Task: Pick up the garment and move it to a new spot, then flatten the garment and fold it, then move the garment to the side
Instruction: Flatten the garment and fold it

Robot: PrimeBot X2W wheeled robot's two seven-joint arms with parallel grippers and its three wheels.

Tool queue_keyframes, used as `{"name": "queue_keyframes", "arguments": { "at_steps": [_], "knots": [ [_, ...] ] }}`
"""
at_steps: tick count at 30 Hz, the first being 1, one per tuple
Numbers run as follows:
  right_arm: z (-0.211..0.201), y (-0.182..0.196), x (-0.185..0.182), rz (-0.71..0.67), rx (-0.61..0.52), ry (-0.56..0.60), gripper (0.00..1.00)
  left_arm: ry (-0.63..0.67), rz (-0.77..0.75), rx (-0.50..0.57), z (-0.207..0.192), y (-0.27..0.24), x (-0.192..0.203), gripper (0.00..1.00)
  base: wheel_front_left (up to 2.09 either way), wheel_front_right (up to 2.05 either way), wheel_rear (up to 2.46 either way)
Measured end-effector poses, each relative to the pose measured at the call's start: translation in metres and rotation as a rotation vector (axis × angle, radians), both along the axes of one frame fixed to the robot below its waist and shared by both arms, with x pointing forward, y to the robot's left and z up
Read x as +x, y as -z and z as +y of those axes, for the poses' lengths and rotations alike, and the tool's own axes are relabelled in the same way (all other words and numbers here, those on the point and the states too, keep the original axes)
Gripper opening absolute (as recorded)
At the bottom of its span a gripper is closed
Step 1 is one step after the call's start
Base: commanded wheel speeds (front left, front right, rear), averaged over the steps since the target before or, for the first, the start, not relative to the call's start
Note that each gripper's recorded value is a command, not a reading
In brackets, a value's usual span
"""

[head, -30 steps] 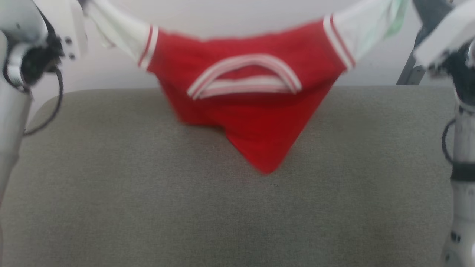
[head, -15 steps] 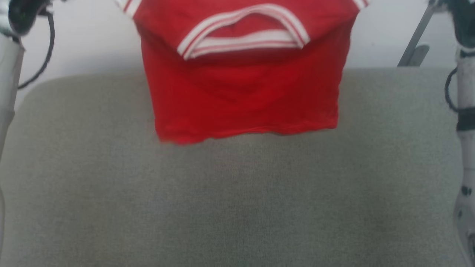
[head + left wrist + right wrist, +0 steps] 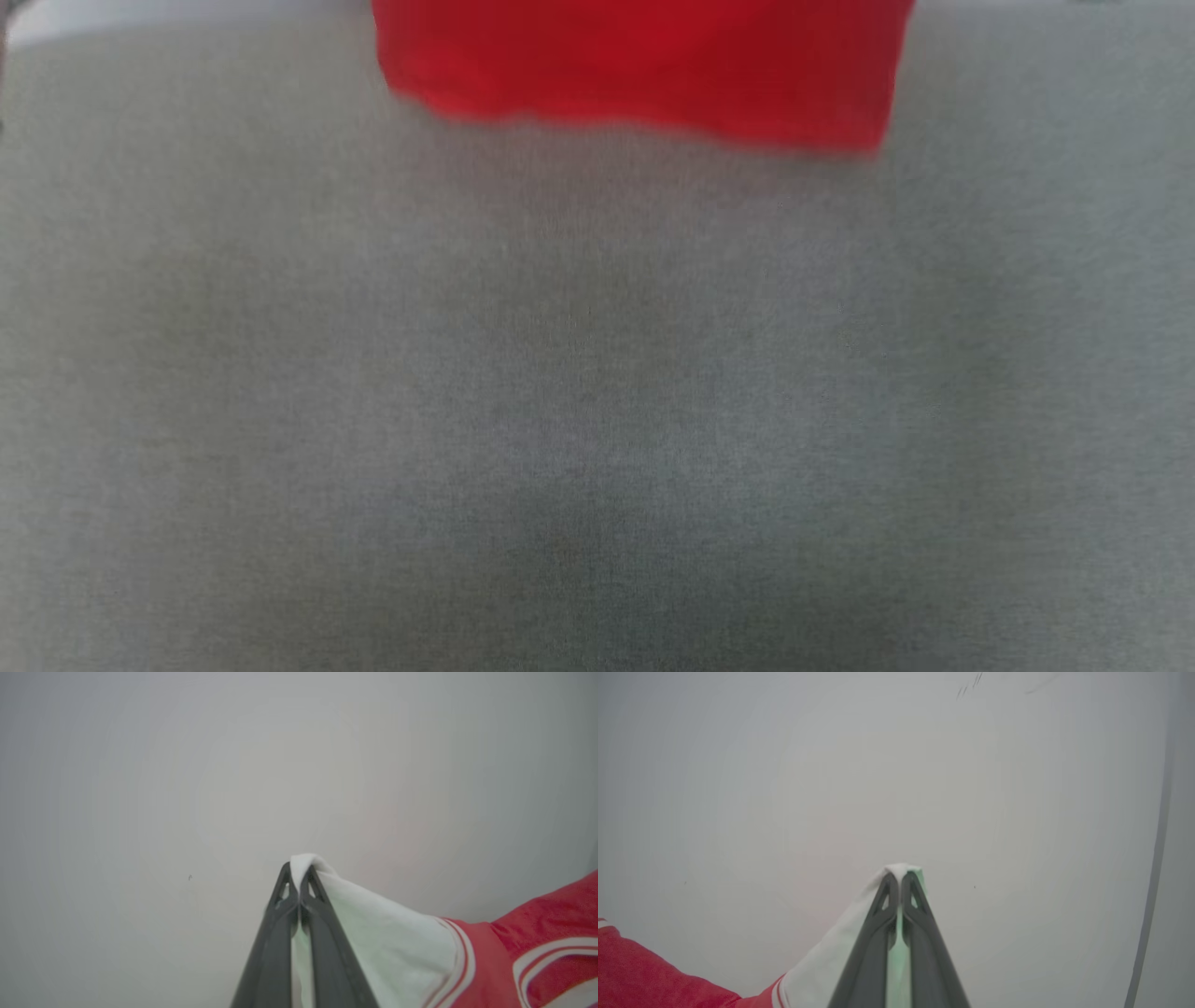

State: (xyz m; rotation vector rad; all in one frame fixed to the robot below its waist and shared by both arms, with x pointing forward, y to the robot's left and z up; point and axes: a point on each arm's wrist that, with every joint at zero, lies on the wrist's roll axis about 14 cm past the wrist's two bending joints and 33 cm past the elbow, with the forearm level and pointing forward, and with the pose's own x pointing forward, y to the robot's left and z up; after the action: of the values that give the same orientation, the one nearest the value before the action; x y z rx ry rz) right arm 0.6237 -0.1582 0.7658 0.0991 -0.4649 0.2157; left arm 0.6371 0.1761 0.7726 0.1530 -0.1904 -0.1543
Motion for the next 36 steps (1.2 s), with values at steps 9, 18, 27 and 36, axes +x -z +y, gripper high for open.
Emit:
{"name": "queue_keyframes", "arguments": {
  "at_steps": [9, 18, 27, 36],
  "knots": [
    [0.003, 0.018, 0.036, -0.107, -0.168, 0.051, 0.00, -0.005, -0.173, -0.012, -0.003, 0.007, 0.033, 0.00, 0.00, 0.00, 0.00],
    [0.033, 0.157, 0.036, 0.217, -0.233, -0.055, 0.00, -0.039, 0.147, 0.012, 0.023, 0.132, 0.024, 0.00, 0.00, 0.00, 0.00],
    [0.029, 0.231, -0.023, 0.592, -0.120, -0.147, 0.00, -0.091, 0.510, -0.015, 0.050, 0.224, -0.043, 0.00, 0.00, 0.00, 0.00],
    [0.008, 0.253, -0.099, 0.788, -0.139, -0.222, 0.00, -0.102, 0.714, -0.042, 0.069, 0.275, -0.120, 0.00, 0.00, 0.00, 0.00]
  ]
}}
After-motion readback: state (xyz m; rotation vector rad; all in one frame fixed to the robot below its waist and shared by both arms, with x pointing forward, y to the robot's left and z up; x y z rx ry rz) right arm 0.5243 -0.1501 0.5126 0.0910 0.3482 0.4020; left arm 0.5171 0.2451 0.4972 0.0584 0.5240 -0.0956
